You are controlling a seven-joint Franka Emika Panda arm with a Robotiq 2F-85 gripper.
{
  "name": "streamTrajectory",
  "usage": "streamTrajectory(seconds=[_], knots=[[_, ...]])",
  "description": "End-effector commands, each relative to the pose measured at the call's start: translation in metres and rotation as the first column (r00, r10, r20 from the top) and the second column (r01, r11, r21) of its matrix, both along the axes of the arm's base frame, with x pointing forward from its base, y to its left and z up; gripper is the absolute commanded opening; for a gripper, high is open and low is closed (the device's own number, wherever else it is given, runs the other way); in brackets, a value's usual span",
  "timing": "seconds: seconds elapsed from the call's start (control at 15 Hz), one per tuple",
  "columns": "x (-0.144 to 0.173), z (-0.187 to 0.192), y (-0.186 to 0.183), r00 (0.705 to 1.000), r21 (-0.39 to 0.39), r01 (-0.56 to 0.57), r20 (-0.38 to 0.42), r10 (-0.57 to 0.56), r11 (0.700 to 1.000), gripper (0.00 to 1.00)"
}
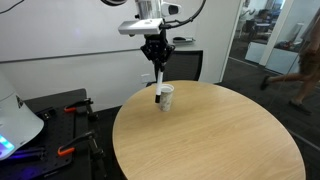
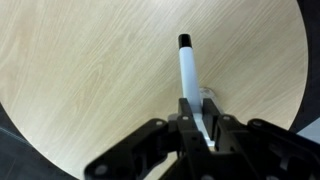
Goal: Remove a marker from the mug and put it on the table
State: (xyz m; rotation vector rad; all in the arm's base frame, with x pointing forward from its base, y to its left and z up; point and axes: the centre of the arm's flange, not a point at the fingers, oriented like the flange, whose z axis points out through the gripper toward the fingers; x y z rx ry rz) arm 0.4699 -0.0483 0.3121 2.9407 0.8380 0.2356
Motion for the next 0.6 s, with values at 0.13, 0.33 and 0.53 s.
streamTrajectory(seconds=[0.13,0.33,0.53], knots=[[0.033,-0.030,-0.024,0.977,-0.042,0.201,-0.057,-0.203,0.979,0.05],[0.054,-0.043,-0.034,0.960,-0.055,0.265,-0.081,-0.268,0.963,0.05],[0.074,-0.060,-0.040,0.948,-0.055,0.291,-0.121,-0.296,0.955,0.05]])
